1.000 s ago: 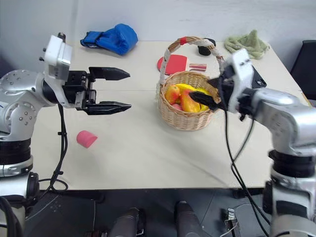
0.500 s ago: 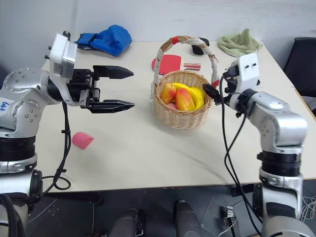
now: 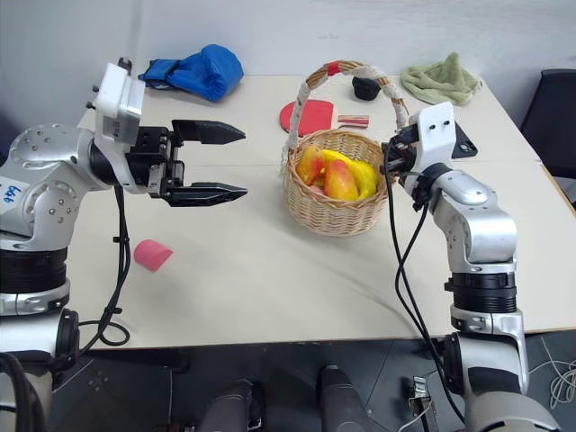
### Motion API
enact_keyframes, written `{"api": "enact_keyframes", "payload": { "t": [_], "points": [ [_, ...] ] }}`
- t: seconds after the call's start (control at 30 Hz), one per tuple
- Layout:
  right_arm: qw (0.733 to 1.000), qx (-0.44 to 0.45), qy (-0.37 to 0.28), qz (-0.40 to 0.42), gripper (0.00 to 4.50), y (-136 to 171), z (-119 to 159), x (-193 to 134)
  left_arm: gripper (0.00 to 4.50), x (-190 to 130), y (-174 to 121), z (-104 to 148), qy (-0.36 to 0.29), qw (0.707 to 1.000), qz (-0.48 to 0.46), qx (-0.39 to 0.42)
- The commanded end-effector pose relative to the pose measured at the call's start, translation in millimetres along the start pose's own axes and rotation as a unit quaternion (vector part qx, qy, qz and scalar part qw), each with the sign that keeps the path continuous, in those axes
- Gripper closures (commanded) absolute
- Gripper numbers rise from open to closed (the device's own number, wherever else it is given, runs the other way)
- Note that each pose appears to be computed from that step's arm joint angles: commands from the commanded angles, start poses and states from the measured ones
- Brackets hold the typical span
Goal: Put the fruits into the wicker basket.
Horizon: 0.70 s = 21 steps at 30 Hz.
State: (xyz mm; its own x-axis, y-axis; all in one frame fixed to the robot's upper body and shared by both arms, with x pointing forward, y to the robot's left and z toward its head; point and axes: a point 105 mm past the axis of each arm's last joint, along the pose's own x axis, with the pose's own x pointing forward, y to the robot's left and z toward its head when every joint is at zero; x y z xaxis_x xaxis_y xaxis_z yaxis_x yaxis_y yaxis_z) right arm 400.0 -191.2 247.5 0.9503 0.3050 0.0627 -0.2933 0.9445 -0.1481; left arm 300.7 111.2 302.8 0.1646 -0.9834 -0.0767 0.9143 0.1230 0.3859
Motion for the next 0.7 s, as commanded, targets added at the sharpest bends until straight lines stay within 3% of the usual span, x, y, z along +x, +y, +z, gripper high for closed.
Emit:
{"api": "enact_keyframes", "payload": {
  "t": [0.03, 0.23, 0.37, 0.5, 0.7],
  "points": [
    [0.997, -0.014, -0.074, 0.002, 4.19, -5, 37, -19, 0.00, -4, 3, 11, -0.010, 1.000, 0.009, 0.026],
    [0.989, -0.063, -0.080, -0.111, 4.19, -68, 50, -82, 0.00, 1, 2, 10, -0.022, 1.000, -0.002, 0.021],
    [0.977, -0.058, -0.042, -0.201, 4.19, -118, 37, -139, 0.00, 8, 1, 8, -0.033, 0.999, -0.015, 0.011],
    [0.967, -0.013, -0.038, -0.252, 4.19, -141, 18, -167, 0.00, 13, 2, 7, -0.040, 0.999, -0.024, 0.007],
    [0.952, 0.005, -0.014, -0.307, 4.19, -152, -17, -183, 0.00, 18, 5, 6, -0.043, 0.998, -0.035, 0.006]
  ]
}}
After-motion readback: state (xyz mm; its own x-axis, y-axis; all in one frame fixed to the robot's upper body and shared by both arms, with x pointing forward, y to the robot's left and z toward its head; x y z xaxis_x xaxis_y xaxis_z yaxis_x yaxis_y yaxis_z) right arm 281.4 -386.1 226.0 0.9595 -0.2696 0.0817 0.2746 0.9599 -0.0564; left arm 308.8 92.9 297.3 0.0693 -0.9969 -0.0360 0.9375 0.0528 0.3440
